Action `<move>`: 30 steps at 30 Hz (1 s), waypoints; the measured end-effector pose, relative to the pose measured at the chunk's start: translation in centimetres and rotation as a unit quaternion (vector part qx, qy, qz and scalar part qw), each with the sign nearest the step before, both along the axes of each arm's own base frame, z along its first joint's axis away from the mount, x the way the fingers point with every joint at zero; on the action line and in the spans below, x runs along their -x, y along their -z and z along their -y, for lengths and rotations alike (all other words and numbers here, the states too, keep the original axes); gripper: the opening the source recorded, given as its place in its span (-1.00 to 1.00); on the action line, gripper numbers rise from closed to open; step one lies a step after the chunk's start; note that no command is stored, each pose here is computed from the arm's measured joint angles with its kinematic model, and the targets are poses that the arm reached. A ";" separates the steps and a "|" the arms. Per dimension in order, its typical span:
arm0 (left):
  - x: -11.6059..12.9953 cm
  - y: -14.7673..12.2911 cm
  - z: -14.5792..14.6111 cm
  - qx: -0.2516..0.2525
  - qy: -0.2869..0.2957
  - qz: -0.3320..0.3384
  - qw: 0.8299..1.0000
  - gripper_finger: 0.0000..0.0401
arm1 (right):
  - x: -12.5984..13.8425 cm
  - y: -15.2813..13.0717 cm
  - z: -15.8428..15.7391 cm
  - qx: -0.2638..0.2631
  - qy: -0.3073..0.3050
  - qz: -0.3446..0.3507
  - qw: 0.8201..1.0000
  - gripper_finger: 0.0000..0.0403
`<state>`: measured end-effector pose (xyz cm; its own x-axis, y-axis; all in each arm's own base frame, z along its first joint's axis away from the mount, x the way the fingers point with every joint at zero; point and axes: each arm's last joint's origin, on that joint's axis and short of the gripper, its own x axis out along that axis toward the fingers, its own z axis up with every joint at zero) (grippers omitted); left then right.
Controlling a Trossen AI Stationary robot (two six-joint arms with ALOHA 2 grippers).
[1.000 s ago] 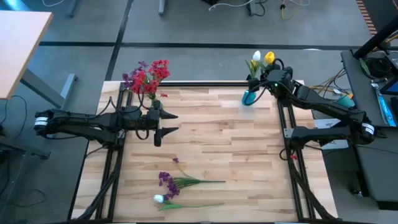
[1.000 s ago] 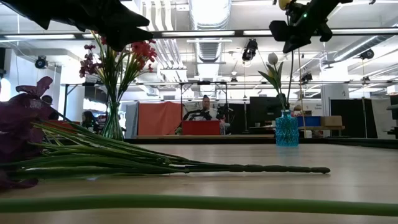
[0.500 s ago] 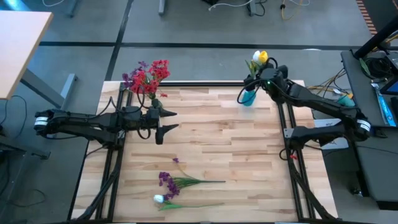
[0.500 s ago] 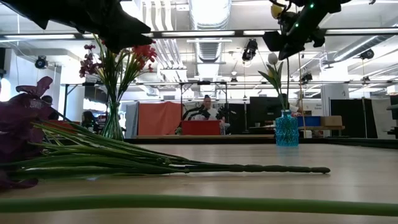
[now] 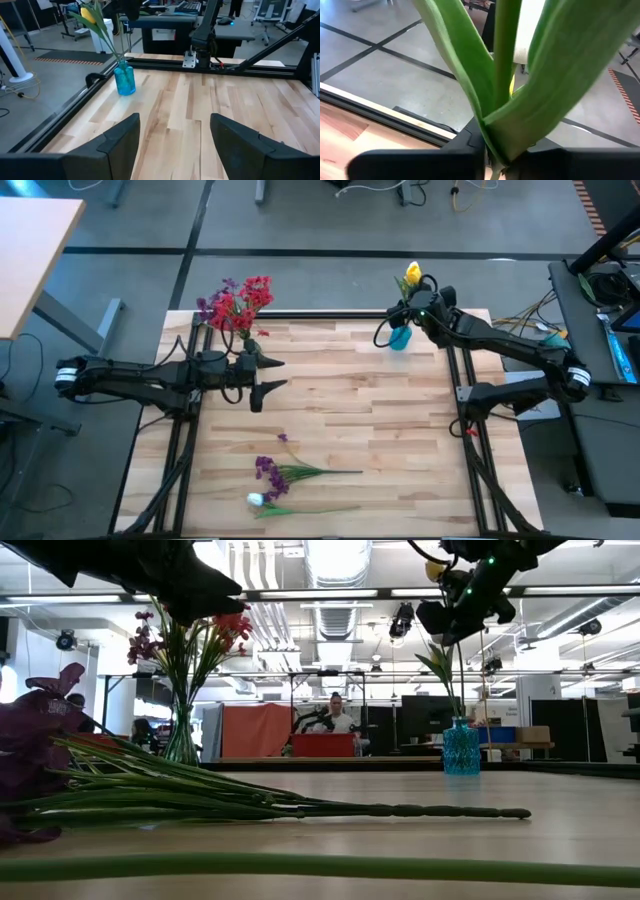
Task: Sort flowers into vase by color
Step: Put the yellow tulip into the blue vase, then put the violet flowers into the green vase
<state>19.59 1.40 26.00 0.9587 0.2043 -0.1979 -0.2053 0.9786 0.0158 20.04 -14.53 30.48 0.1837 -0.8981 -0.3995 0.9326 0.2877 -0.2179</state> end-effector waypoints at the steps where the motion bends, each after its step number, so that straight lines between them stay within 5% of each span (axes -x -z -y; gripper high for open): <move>1: 0.0 0.0 0.0 0.000 0.000 0.000 1.000 0.13 | 0.0 0.0 0.0 -0.001 0.001 0.002 1.000 -0.82; 11: 0.2 0.2 0.0 0.019 -0.004 -0.011 1.000 0.13 | 0.9 -0.8 -0.5 -0.006 0.011 0.028 1.000 -0.15; 20: 0.3 0.2 0.0 0.057 -0.012 -0.004 0.998 0.13 | 2.7 -3.4 -2.7 -0.064 -0.003 0.081 0.995 0.41; 30: 1.4 0.4 1.5 0.117 0.010 -0.026 0.993 0.10 | 4.8 -5.3 -7.6 -0.181 0.028 0.091 0.979 0.53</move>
<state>18.20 -0.06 25.63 0.9490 0.1286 -0.2877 -0.1914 0.9605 -0.2021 15.21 -6.91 35.79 0.2357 -0.7141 -0.6591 0.9631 0.2623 0.0602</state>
